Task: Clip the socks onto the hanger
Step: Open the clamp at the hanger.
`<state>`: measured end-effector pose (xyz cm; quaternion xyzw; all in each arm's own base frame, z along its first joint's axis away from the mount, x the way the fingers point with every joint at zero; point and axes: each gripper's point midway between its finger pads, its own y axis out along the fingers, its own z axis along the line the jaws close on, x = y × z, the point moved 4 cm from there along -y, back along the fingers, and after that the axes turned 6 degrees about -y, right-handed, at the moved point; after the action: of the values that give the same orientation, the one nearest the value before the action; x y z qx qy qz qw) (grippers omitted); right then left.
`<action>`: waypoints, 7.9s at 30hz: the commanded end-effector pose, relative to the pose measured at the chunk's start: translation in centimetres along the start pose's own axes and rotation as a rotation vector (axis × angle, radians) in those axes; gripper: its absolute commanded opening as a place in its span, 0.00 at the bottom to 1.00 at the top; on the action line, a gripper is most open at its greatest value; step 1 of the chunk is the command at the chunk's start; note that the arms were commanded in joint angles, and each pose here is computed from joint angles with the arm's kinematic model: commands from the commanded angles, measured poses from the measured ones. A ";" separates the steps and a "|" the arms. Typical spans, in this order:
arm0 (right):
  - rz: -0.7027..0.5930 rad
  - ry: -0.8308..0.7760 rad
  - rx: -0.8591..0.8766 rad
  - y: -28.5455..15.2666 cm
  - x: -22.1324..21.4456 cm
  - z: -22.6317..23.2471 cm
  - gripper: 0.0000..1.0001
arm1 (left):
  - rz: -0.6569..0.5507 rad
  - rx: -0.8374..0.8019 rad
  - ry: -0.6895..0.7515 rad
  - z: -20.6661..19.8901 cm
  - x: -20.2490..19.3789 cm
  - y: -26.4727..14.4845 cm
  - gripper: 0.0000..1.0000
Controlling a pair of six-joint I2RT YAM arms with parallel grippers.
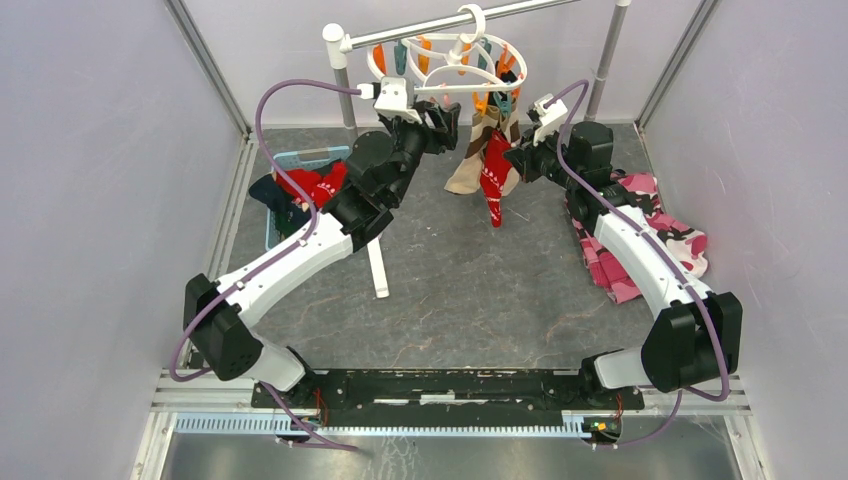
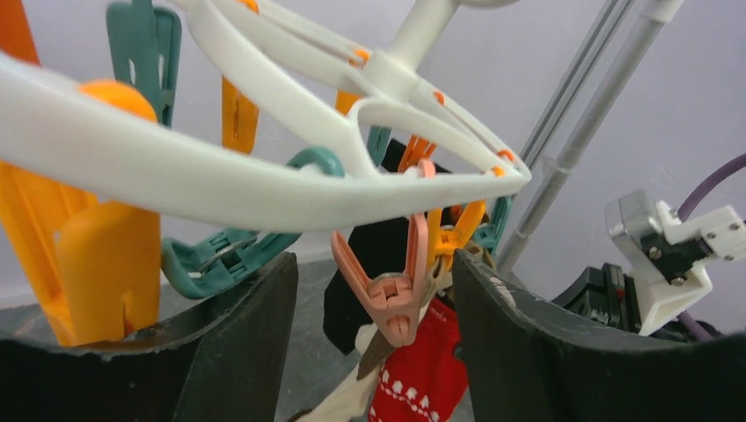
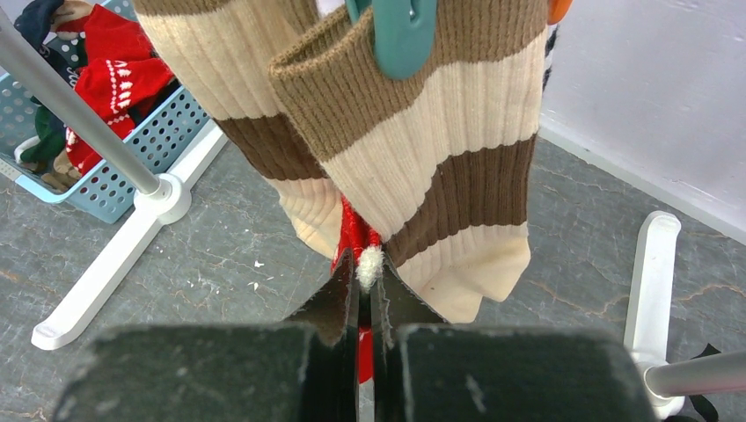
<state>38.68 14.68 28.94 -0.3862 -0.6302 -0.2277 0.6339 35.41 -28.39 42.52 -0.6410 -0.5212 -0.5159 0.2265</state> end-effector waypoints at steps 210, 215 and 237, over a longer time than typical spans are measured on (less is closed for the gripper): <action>-0.085 0.018 0.011 -1.4 2.1 0.0 0.00 | -0.081 0.107 0.074 -2.9 6.0 1.0 0.31; -0.085 0.019 0.013 -1.4 2.1 0.0 0.00 | -0.079 0.123 0.079 -2.7 6.2 0.9 0.45; -0.085 0.021 0.011 -1.5 2.1 0.0 0.00 | -0.067 0.120 0.089 -2.8 6.3 1.0 0.14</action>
<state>38.20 14.22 29.09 -0.3737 -0.6210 -0.2332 0.6483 35.01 -29.35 46.35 -0.5998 -0.5348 -0.5166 0.2956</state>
